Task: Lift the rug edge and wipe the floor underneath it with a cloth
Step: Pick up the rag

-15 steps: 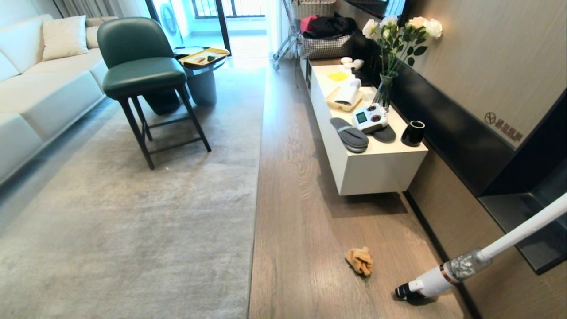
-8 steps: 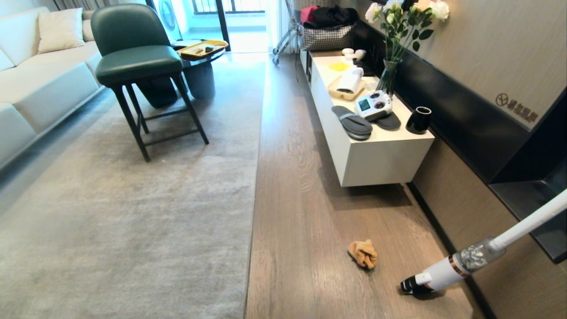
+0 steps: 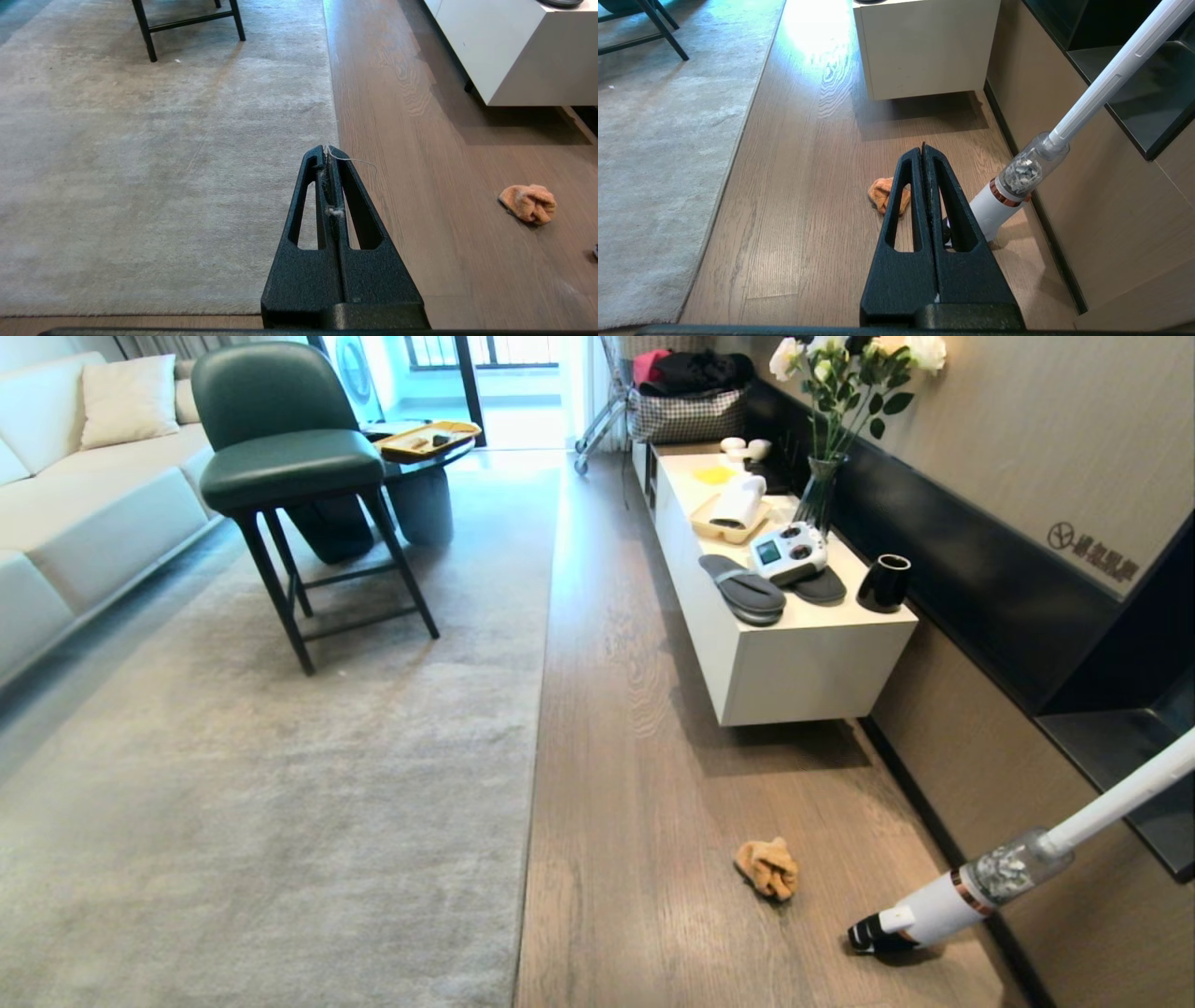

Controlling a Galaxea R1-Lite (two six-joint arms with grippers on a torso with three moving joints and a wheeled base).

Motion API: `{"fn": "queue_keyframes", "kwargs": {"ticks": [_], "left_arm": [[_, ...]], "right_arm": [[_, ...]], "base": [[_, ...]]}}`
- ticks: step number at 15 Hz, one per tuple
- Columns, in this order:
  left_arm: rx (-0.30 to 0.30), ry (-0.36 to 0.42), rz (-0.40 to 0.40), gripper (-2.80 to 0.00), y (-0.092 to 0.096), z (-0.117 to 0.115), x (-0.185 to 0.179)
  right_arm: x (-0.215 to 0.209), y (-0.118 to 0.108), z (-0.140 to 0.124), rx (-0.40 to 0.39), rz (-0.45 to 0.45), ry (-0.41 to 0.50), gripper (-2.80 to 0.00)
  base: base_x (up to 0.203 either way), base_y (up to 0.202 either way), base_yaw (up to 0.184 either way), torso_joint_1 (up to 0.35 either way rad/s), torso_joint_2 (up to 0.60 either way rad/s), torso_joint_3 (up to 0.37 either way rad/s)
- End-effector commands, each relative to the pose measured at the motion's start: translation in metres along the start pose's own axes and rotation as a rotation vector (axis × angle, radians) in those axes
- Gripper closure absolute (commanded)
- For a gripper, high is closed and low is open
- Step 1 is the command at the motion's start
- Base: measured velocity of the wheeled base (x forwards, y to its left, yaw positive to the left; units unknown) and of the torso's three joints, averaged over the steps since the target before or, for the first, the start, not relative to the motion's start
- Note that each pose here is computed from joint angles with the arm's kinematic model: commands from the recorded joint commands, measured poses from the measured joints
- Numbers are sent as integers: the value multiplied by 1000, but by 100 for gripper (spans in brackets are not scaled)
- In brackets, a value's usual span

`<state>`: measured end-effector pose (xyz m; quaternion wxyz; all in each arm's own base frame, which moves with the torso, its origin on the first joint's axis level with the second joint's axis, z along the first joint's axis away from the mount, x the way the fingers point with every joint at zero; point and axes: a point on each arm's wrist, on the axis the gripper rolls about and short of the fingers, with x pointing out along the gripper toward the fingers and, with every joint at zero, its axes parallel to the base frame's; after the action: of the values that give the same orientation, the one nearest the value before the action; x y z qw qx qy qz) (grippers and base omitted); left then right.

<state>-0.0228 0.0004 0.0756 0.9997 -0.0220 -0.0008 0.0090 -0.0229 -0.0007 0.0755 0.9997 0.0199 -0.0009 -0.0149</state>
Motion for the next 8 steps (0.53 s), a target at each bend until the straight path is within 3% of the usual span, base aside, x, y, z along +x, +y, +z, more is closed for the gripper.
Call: {"fn": "queue_keyframes", "kwargs": {"ticks": [1,8], "left_arm": [[0,0,2,0,0,0,0],[1,1,2,0,0,0,0]], "right_arm": [[0,0,0,0,1,1,0],[0,0,0,0,-1,0,0]], "base": [[0,0,0,0,0,0],[0,0,0,28,46,51]]}}
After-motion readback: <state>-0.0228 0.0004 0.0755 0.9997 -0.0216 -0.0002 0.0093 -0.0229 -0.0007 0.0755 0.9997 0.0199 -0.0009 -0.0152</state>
